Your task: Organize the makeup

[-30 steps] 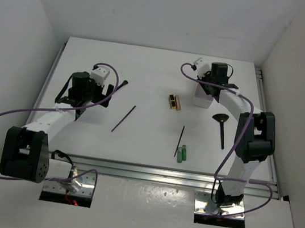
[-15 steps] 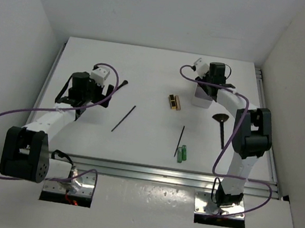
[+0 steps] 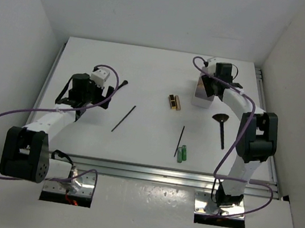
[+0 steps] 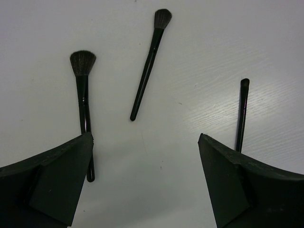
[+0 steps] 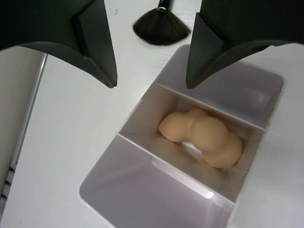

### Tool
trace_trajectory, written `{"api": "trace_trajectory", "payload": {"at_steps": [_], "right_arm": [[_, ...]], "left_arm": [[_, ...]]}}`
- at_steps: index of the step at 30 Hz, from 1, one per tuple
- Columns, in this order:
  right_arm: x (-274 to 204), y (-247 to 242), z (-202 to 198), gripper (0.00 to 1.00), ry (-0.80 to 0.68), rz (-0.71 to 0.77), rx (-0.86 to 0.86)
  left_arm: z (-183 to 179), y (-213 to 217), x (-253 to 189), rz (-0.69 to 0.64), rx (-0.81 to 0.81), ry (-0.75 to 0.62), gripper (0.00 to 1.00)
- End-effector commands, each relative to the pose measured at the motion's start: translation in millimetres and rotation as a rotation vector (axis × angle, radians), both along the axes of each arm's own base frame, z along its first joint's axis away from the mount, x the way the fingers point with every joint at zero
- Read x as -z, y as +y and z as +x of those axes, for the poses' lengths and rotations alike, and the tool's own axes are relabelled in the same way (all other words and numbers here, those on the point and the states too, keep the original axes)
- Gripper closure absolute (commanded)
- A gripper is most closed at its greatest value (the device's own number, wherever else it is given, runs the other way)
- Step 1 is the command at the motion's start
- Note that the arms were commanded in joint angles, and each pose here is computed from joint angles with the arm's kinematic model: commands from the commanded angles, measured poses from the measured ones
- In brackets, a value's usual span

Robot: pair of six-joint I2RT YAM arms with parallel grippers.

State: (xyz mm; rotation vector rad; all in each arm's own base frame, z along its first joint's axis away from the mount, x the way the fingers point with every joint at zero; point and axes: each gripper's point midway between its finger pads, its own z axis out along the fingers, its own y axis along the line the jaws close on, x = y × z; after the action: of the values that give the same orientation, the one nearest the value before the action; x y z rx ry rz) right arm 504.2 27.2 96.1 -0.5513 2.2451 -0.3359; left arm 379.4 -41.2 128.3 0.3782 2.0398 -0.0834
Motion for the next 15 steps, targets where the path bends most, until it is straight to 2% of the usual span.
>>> {"api": "trace_trajectory", "payload": {"at_steps": [1,7,8,15], "right_arm": [[-13.4,4.7,-6.4,0.39,-0.012,0.09,0.052],[-9.3,-14.0,-20.7,0.48,-0.006,0.332,0.311],[-9.7,-17.9,-22.4,0.53,-0.001,0.35,0.319],[16.1,-15.6,-18.2,0.68,0.051,0.371,0.33]], "left_arm": [[1.6,2.0,-11.4,0.002,0.002,-0.047,0.01],[0.9,2.0,-9.2,0.002,0.002,-0.047,0.01],[0.6,0.4,-9.3,-0.002,0.01,-0.047,0.01],[0.3,-1.4,-9.4,-0.007,0.02,-0.046,0.01]]}}
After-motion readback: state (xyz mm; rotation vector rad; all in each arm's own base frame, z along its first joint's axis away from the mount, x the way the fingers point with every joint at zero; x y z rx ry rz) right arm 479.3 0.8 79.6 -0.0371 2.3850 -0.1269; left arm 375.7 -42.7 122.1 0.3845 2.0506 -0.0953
